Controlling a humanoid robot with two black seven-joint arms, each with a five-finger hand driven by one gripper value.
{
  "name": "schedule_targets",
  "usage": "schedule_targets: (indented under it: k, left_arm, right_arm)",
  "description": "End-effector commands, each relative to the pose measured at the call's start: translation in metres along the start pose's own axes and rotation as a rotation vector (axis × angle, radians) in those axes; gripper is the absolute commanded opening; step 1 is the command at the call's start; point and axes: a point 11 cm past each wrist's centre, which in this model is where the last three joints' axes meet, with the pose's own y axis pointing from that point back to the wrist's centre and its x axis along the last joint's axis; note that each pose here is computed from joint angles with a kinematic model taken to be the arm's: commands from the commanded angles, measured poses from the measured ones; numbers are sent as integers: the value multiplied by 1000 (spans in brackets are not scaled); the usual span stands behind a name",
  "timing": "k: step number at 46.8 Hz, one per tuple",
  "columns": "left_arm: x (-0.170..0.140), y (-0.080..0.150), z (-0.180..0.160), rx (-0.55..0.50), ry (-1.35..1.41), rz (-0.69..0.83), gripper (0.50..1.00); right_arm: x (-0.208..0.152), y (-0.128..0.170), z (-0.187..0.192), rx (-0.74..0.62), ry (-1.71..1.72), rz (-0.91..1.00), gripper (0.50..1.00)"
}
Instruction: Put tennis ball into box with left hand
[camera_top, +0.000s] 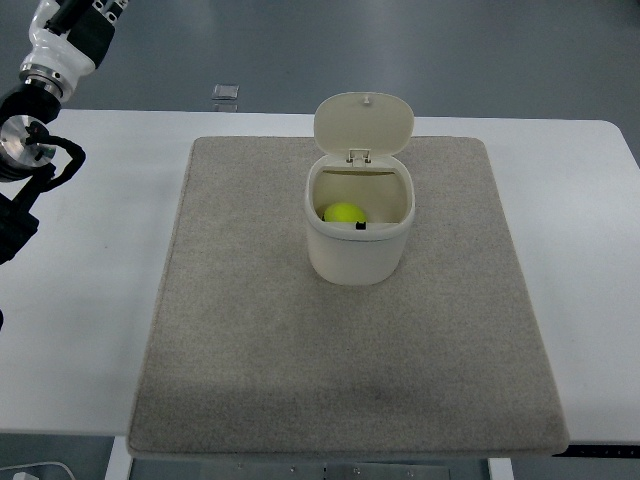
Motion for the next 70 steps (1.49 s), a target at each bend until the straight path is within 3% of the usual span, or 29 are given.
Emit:
schedule_targets:
  k: [1, 11, 21, 70]
  left_arm:
    - [-5, -1, -7, 1, 16, -13, 924]
    - [-22, -3, -29, 23, 54, -52, 924]
    - [-18, 0, -51, 56, 72, -26, 924]
    - [13, 13, -58, 54, 58, 54, 924]
  right_arm:
    - [0, 0, 0, 0, 0, 0, 938]
    - [0, 0, 0, 0, 0, 0, 938]
    - [0, 0, 0, 0, 0, 0, 938]
    - [0, 0, 0, 0, -3, 0, 938]
